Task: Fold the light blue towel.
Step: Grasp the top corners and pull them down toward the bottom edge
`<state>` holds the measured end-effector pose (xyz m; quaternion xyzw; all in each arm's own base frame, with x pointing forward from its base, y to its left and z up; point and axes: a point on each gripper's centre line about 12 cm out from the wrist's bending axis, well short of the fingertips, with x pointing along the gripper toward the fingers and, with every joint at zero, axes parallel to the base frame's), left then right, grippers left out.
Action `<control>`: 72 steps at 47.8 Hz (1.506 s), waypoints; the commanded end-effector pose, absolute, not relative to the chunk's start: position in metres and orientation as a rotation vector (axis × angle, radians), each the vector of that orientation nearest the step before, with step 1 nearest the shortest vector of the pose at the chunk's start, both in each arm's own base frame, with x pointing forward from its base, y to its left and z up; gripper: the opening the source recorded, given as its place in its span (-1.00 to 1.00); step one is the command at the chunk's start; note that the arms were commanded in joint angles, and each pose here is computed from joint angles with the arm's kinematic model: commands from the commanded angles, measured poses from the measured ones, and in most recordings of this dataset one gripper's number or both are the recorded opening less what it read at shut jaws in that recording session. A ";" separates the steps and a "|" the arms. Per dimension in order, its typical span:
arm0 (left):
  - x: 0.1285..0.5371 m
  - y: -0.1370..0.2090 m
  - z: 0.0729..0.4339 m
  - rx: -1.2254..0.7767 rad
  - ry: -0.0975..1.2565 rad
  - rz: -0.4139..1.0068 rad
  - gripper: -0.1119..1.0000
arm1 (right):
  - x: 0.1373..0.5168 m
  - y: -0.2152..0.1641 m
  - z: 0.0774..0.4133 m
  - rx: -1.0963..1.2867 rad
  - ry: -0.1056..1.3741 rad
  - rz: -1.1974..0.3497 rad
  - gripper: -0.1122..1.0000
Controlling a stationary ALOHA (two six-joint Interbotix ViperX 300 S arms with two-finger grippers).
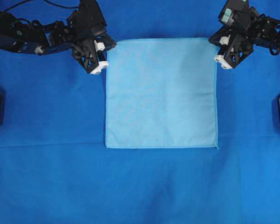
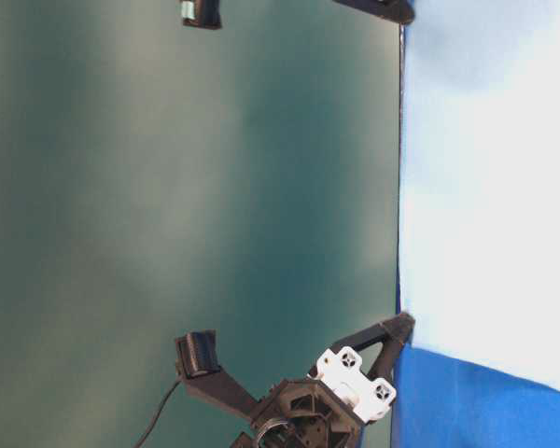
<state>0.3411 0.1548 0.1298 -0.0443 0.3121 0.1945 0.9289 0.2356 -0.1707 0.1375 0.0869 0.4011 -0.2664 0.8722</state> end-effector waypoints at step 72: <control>0.362 -0.066 0.136 -0.047 0.781 -0.123 -0.76 | 0.256 0.038 0.140 0.335 0.962 -0.084 -0.77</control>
